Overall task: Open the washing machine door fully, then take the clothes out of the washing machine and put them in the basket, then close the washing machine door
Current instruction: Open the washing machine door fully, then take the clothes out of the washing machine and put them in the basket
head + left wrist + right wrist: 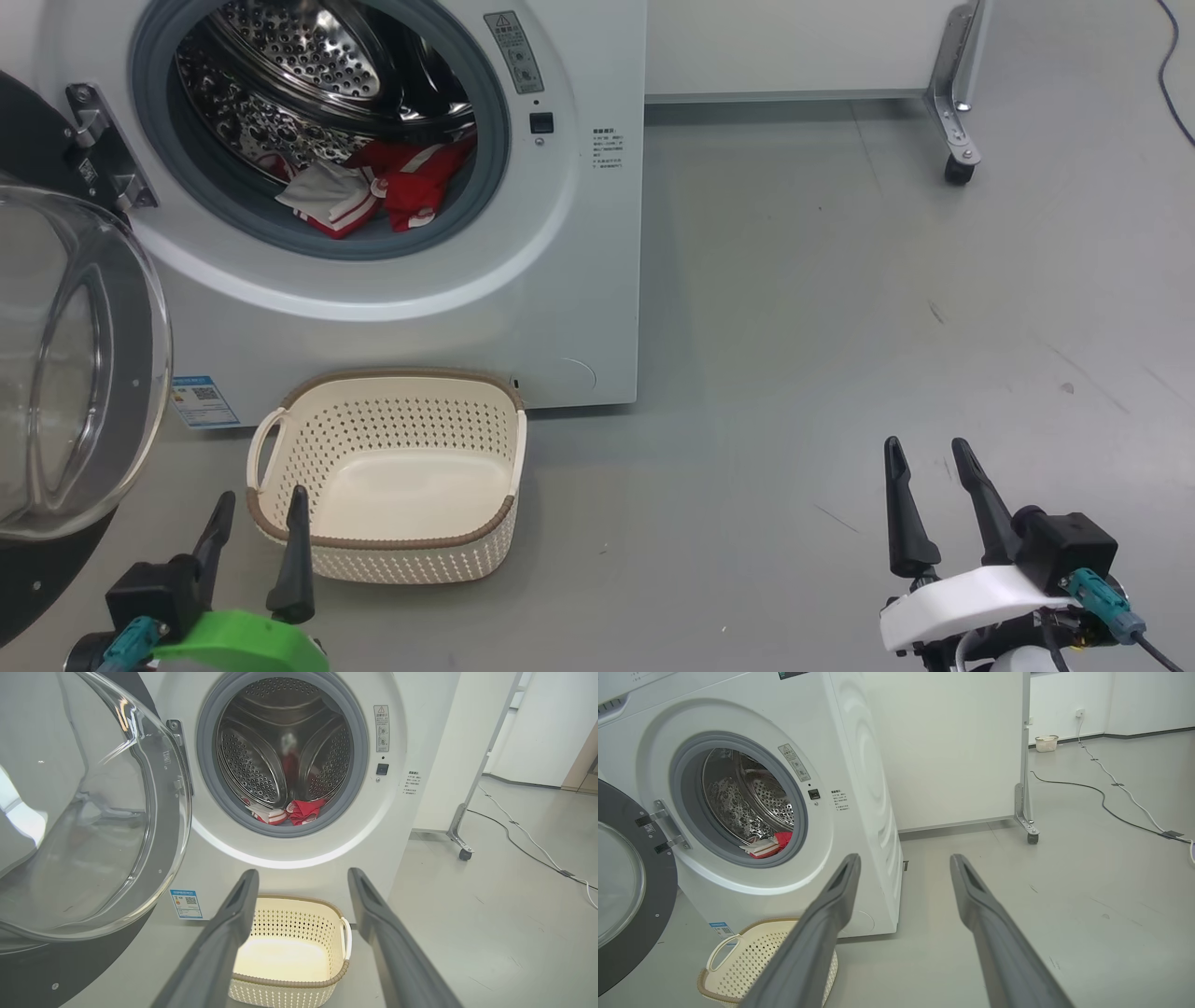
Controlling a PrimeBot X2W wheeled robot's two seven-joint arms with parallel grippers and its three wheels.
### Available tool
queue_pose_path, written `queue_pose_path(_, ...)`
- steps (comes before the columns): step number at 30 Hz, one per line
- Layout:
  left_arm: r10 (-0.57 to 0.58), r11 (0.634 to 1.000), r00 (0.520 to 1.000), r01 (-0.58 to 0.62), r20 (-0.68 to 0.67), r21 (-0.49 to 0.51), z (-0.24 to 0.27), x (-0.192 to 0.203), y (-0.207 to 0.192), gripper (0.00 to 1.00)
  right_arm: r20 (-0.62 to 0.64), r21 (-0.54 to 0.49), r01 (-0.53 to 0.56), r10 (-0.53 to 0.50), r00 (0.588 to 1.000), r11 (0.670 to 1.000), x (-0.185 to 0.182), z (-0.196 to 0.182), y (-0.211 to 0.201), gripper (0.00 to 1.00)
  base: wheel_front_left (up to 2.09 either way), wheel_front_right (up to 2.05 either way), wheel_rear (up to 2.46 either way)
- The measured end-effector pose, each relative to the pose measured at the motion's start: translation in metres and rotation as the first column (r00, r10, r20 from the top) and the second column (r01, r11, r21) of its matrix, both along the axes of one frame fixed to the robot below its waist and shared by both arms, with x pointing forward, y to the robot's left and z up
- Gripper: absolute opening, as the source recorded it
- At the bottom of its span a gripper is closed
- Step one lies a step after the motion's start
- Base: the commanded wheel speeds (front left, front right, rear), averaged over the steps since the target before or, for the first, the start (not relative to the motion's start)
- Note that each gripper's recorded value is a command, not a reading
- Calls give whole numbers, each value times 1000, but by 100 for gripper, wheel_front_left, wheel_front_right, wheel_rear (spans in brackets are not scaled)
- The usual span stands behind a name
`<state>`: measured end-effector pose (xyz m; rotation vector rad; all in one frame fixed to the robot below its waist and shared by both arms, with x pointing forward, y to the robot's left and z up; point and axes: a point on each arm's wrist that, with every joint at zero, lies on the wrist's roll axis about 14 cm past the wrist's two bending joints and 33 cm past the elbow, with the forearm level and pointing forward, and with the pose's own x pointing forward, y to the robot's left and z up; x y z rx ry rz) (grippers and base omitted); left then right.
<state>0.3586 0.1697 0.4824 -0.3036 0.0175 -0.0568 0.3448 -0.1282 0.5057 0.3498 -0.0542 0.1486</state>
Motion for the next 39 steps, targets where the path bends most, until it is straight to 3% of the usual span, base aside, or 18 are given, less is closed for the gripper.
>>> queue_pose_path(39,-20,1000,1000,19,17,13,2,-6,-6,100,-14,-5,5,-5,1000,1000,-4,-5,-1,100,0,0,0)
